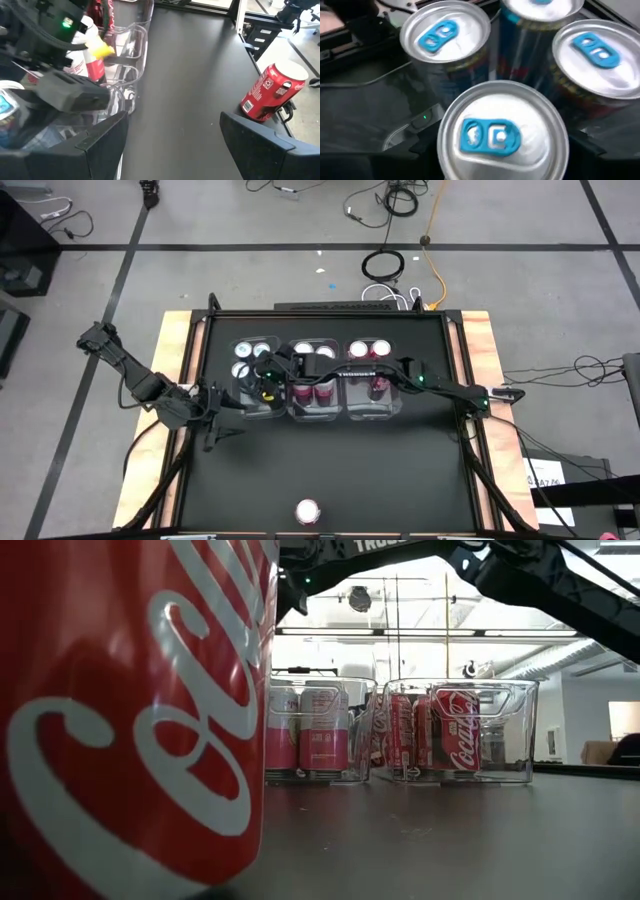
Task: Sort soda cans
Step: Put the blue soda can into the left transparent bin, then put the red-white soda can into the right transparent bin
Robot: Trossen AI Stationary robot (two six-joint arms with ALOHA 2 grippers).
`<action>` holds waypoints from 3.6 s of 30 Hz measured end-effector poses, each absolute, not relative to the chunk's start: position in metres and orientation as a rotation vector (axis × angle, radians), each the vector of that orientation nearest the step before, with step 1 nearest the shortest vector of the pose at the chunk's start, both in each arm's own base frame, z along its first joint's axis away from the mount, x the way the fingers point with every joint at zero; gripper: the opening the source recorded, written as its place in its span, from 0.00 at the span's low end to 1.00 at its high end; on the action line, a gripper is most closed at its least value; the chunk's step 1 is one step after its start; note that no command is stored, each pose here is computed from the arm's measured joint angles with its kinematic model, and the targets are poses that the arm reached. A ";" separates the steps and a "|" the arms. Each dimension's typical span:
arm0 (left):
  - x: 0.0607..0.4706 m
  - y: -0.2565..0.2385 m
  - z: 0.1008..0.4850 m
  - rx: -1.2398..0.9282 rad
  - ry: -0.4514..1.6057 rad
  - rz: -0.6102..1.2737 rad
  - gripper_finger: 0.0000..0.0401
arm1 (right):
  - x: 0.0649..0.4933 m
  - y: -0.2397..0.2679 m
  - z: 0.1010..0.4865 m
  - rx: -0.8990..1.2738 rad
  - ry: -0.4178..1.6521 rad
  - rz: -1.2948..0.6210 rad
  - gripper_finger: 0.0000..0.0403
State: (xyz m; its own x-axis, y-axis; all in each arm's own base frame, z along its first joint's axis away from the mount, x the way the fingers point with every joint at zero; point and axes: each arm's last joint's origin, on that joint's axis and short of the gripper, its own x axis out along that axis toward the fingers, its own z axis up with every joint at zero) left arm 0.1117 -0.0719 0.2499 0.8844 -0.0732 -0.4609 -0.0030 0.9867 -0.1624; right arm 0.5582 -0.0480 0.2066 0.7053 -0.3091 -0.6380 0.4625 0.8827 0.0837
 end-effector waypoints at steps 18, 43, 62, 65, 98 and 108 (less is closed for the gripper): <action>0.112 -0.072 0.250 -0.163 0.488 -0.042 0.81 | 0.558 -0.048 0.207 0.257 0.657 -0.440 0.77; 0.112 -0.072 0.250 -0.163 0.488 -0.042 0.81 | 0.492 -0.006 0.330 0.311 0.687 -0.403 0.93; 0.112 -0.073 0.251 -0.173 0.476 -0.044 0.81 | 0.393 0.211 0.345 0.239 0.782 -0.402 0.93; 0.112 -0.073 0.251 -0.173 0.476 -0.044 0.81 | 0.376 0.234 0.344 0.261 0.794 -0.393 0.93; 0.114 -0.074 0.253 -0.191 0.451 -0.049 0.81 | 0.356 0.328 0.259 0.300 0.931 -0.338 0.93; 0.114 -0.074 0.253 -0.190 0.449 -0.045 0.81 | 0.371 0.336 0.235 0.244 0.898 -0.311 0.93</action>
State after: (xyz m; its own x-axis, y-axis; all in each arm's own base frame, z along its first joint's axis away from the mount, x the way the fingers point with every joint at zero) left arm 0.1141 -0.0738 0.2533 0.9001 -0.0847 -0.4273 0.0009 0.9813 -0.1926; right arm 0.3713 0.3356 0.2352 0.5835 -0.1624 -0.7957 0.3644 0.9280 0.0778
